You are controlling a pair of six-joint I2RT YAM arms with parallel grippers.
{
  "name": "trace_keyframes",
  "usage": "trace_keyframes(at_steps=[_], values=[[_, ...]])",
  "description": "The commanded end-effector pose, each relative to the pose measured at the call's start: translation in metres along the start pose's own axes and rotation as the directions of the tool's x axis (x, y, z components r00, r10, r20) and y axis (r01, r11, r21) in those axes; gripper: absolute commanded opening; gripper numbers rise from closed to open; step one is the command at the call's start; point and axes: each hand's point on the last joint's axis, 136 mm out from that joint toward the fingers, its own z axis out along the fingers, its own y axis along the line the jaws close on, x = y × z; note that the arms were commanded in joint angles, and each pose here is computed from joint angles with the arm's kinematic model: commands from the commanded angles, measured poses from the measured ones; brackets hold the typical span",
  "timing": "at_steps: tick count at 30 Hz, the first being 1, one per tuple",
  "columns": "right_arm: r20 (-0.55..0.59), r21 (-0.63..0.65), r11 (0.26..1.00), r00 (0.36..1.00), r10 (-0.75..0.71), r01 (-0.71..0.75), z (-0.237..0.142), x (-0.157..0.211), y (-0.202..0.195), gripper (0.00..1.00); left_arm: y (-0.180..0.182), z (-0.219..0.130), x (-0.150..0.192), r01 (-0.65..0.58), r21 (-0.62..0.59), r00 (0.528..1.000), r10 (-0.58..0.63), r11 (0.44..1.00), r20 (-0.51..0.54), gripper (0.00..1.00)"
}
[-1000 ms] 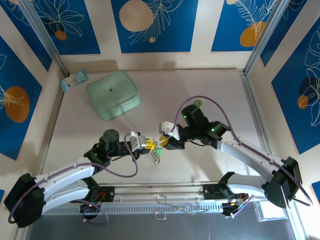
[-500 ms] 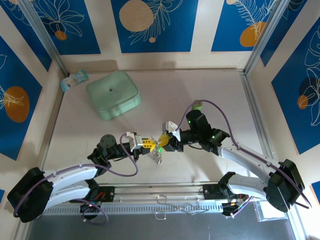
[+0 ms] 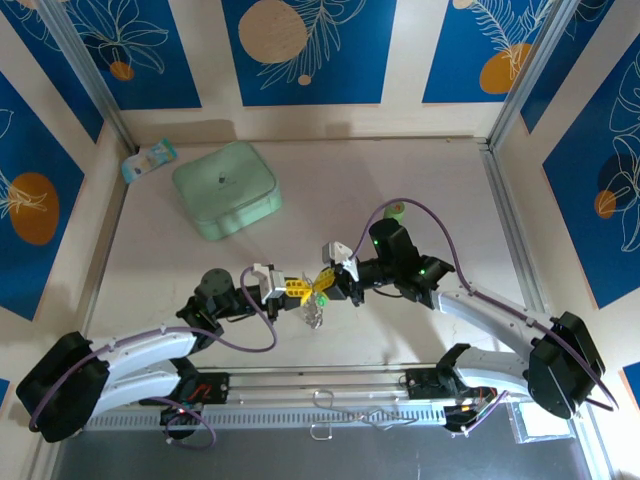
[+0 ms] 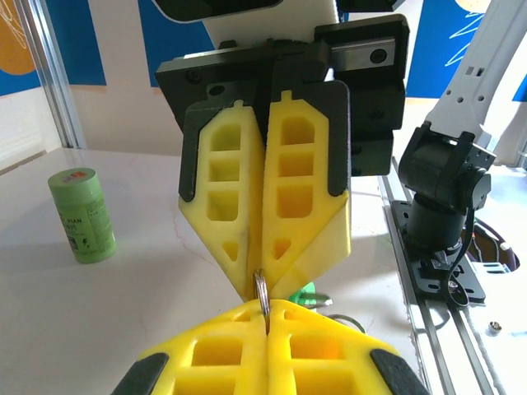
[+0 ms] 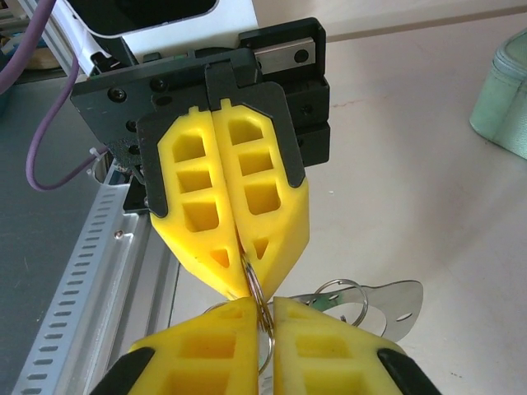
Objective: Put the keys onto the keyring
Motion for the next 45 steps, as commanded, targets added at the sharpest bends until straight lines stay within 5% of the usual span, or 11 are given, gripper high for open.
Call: trace_keyframes(at_steps=[1, 4, 8, 11, 17, 25, 30, 34, 37, 45], values=[[0.023, -0.039, 0.999, 1.0, -0.021, 0.021, 0.002, -0.013, 0.004, 0.09, -0.01, 0.0, -0.021, -0.043, 0.055, 0.996, 0.039, 0.998, 0.076, 0.0], [0.019, -0.062, 0.998, 1.0, -0.023, 0.024, 0.003, -0.014, 0.007, 0.01, -0.008, 0.0, -0.021, -0.043, 0.043, 0.996, 0.039, 0.998, 0.074, 0.0], [-0.01, -0.061, 0.997, 0.999, -0.045, 0.045, -0.002, -0.013, 0.011, 0.0, -0.003, -0.001, -0.015, -0.037, 0.006, 0.999, 0.037, 0.999, 0.035, 0.19], [-0.07, -0.029, 0.997, 0.995, -0.074, 0.072, -0.007, -0.009, 0.01, 0.0, 0.001, -0.002, -0.004, -0.046, -0.015, 0.997, 0.045, 0.999, -0.059, 0.21], [-0.207, -0.005, 0.99, 0.968, -0.14, 0.142, -0.01, -0.001, 0.009, 0.0, 0.002, -0.004, 0.006, -0.065, -0.011, 0.984, 0.062, 0.998, -0.169, 0.2], [-0.345, -0.035, 0.973, 0.911, -0.225, 0.227, 0.001, 0.004, 0.014, 0.0, 0.004, 0.0, -0.001, -0.068, 0.001, 0.983, 0.067, 0.998, -0.17, 0.14], [-0.334, -0.025, 0.972, 0.914, -0.23, 0.235, 0.004, 0.0, 0.013, 0.0, 0.003, 0.0, -0.006, -0.075, 0.005, 0.985, 0.075, 0.997, -0.157, 0.0], [-0.163, -0.003, 0.986, 0.973, -0.164, 0.165, -0.007, -0.016, 0.013, 0.22, 0.0, -0.001, -0.007, -0.081, 0.01, 0.988, 0.082, 0.997, -0.134, 0.0], [-0.074, -0.022, 0.995, 0.992, -0.1, 0.098, -0.011, -0.017, 0.014, 0.28, -0.001, -0.002, -0.013, -0.082, 0.008, 0.993, 0.082, 0.997, -0.079, 0.0], [-0.121, -0.011, 1.0, 0.993, -0.019, 0.018, -0.006, 0.013, 0.013, 0.37, 0.0, -0.002, -0.014, -0.062, -0.009, 0.998, 0.061, 0.998, -0.01, 0.0]])
